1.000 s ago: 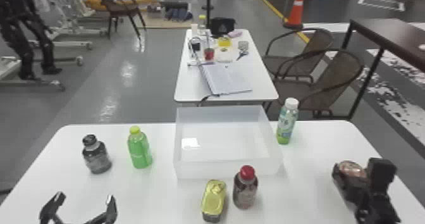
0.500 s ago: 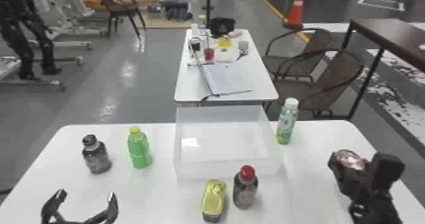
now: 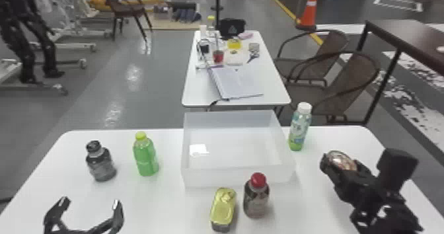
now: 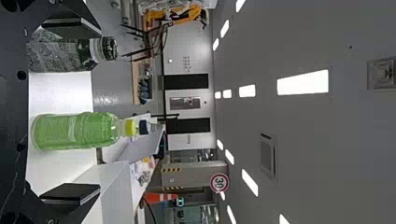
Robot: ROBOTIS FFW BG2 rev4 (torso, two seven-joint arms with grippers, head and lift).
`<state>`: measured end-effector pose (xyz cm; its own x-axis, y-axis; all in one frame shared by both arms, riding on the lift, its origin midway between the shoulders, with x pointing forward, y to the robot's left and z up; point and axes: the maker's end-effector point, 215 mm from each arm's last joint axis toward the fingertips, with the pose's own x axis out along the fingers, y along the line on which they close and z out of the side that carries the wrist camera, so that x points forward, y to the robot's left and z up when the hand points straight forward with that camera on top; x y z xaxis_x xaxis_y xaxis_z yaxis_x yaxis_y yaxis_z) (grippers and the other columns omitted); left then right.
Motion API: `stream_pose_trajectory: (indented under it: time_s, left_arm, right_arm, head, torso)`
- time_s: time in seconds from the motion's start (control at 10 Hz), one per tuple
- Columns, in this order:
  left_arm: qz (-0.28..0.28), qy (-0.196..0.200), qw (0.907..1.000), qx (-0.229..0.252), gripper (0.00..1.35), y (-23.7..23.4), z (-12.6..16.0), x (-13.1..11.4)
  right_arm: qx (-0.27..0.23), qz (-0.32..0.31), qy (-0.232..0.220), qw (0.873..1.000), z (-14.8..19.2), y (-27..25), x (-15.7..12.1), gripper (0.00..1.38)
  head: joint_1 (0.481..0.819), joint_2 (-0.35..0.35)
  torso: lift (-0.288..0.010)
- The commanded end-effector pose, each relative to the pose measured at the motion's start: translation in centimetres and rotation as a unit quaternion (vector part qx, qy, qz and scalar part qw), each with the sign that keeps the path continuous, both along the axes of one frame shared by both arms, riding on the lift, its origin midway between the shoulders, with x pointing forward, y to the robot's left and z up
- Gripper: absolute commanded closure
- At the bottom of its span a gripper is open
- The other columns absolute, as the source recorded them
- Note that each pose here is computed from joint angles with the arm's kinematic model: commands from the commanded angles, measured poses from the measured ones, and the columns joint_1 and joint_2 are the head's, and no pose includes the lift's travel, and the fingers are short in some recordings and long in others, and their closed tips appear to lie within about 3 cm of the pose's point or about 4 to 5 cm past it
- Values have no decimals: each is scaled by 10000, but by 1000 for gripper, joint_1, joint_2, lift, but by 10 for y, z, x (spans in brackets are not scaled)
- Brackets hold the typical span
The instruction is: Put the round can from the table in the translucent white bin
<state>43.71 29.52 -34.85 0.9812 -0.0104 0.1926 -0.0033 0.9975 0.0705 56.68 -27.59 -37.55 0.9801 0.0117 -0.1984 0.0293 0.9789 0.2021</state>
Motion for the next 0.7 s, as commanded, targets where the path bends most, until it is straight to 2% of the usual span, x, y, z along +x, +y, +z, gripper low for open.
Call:
stream_pose_trajectory:
  time_s: [0.0, 0.3, 0.6]
  left_arm:
    - [10, 17, 10000, -16, 134, 0, -1, 0]
    - [4, 21, 10000, -44, 136, -1, -2, 3]
    - [2, 18, 10000, -70, 136, -3, -2, 5]
  right_arm:
    - [101, 601, 71, 9981, 21, 31, 9, 746]
    - [52, 1527, -10, 9883, 53, 64, 43, 745]
    - [94, 2124, 93, 9771, 51, 82, 69, 745]
  head:
    - [549, 0]
    - [549, 0]
    - [549, 0]
  torso:
    - [-100]
    - [-100]
    - [-100]
